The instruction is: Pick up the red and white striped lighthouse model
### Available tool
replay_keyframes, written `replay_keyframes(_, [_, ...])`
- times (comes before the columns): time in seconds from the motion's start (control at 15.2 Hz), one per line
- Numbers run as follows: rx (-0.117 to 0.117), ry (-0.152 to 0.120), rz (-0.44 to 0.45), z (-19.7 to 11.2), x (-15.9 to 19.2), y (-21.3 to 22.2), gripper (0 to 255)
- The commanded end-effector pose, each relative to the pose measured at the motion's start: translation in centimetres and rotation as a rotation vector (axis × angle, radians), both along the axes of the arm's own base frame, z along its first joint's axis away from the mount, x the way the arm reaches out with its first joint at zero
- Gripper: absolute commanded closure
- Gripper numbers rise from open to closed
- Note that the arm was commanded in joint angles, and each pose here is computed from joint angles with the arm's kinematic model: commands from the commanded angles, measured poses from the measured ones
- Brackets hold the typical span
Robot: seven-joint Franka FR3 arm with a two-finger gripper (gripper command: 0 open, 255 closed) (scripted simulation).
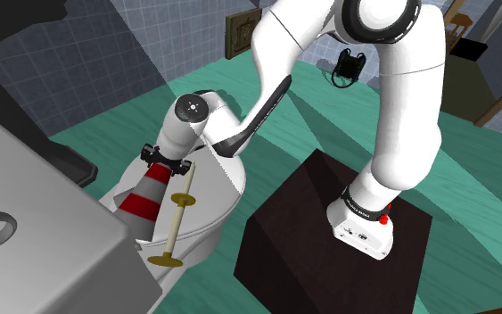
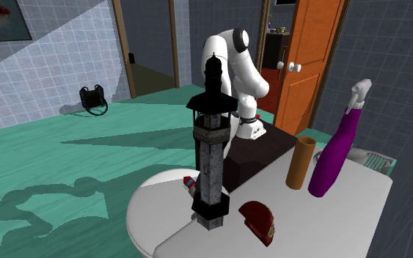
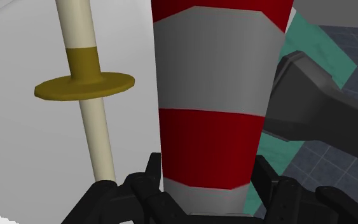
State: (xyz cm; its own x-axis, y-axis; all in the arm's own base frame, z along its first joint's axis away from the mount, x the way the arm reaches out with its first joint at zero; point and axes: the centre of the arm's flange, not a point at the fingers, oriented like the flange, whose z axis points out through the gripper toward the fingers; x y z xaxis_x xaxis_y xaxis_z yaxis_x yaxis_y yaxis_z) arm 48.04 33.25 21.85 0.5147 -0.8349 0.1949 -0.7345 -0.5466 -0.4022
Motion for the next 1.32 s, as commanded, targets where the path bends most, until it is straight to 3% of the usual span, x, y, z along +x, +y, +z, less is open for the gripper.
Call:
replay_keyframes(0.0, [0.001, 0.001, 0.002, -0.1, -0.1, 0.1, 255])
replay_keyframes(0.26, [0.001, 0.001, 0.002, 0.0, -0.1, 0.0, 255])
replay_keyframes(1.25, [0.001, 0.001, 0.002, 7.9, -0.1, 0.0, 255])
